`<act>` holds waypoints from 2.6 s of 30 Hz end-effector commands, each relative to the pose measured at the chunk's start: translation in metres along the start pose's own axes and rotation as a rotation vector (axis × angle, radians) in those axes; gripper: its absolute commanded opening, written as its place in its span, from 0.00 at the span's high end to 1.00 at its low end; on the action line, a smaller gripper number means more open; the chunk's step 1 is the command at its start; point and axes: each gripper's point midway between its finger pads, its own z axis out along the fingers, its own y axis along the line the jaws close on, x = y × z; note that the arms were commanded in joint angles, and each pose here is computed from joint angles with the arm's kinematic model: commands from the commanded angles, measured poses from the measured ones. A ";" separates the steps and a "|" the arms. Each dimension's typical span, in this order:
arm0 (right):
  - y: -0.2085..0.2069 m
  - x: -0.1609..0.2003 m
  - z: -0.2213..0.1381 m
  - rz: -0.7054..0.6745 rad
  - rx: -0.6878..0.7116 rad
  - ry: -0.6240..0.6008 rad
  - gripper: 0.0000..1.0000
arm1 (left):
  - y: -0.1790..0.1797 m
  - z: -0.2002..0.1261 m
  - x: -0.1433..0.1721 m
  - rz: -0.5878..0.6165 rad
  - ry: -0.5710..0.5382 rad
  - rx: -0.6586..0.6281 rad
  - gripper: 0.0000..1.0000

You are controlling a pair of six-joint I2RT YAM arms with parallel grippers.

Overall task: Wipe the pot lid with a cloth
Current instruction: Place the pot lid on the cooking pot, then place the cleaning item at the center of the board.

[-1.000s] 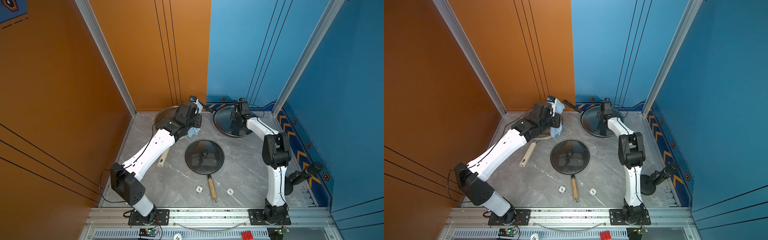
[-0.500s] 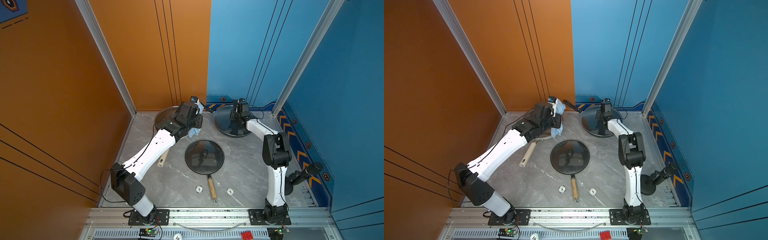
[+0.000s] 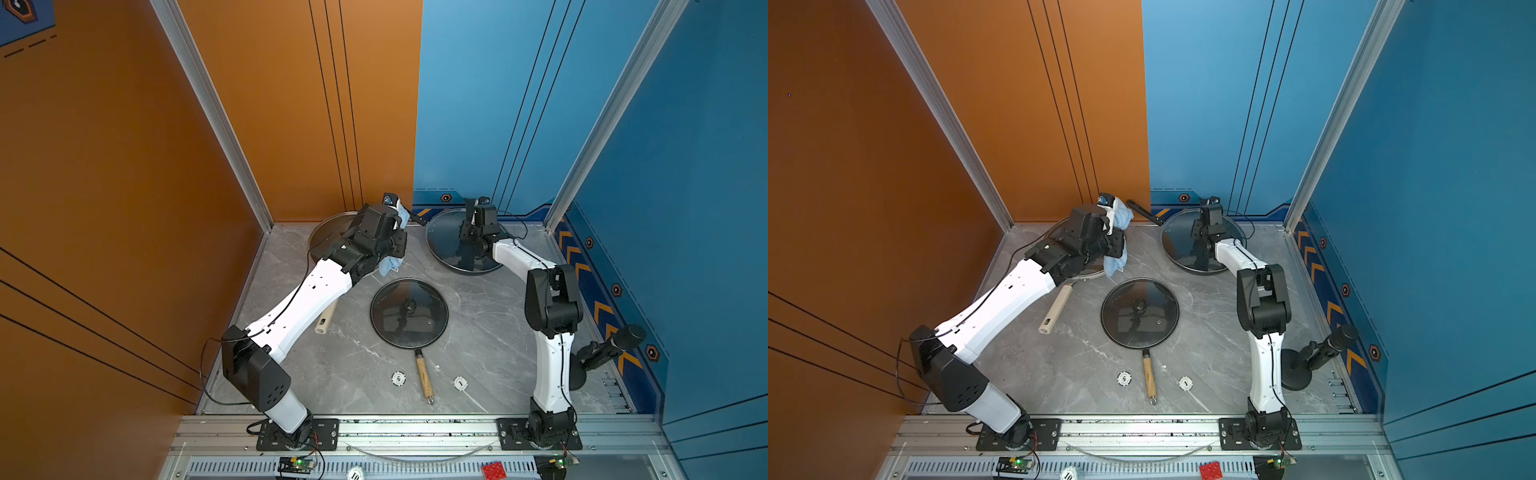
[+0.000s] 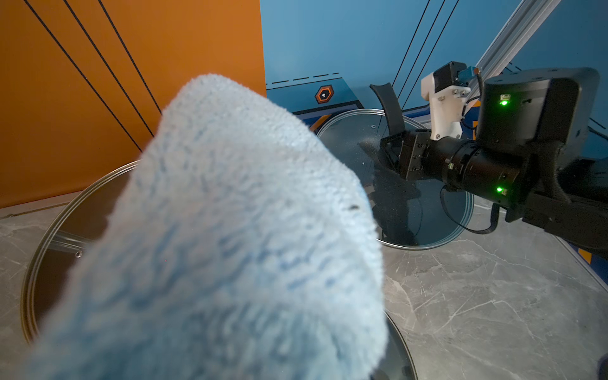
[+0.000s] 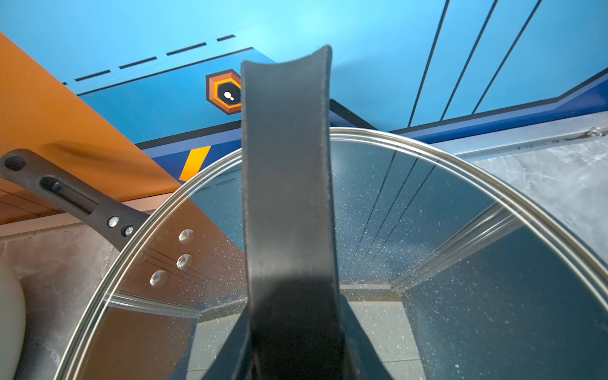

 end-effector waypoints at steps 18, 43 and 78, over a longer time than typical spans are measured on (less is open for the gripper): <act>0.002 0.014 0.001 -0.048 -0.005 0.014 0.66 | -0.003 -0.007 0.004 0.013 0.005 0.013 0.72; -0.017 -0.101 -0.235 -0.011 0.079 -0.240 0.00 | -0.156 0.023 0.090 0.160 0.306 0.626 0.67; -0.084 -0.029 -0.289 0.072 0.235 -0.155 0.00 | 0.102 -0.031 0.037 -0.183 -0.164 -0.114 0.02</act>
